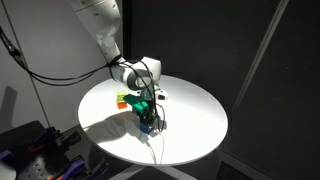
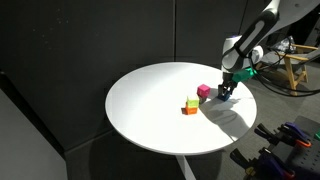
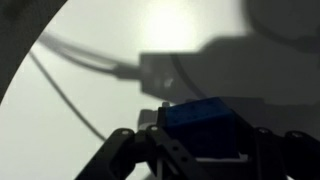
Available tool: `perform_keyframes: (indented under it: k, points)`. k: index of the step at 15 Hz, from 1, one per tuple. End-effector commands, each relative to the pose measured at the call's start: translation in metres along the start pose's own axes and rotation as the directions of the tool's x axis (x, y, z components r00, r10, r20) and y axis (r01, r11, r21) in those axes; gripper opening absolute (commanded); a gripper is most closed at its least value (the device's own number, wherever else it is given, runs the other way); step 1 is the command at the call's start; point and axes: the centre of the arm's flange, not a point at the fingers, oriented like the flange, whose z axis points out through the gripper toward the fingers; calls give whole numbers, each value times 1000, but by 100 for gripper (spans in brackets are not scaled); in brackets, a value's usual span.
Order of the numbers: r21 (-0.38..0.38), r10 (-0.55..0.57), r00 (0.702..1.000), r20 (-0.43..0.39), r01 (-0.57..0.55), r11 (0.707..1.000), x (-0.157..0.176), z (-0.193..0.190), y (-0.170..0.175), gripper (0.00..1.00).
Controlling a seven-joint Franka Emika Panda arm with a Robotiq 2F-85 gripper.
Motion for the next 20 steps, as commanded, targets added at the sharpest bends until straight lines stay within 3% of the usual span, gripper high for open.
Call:
perform_keyframes:
  k: [1, 8, 20]
  points:
    - [-14, 23, 1000, -1, -23, 1000, -1, -15, 1, 34]
    - [-25, 72, 997, 16, -71, 997, -4, -46, -2, 34]
    - [-11, 145, 989, -22, -146, 989, 27, -74, -10, 34]
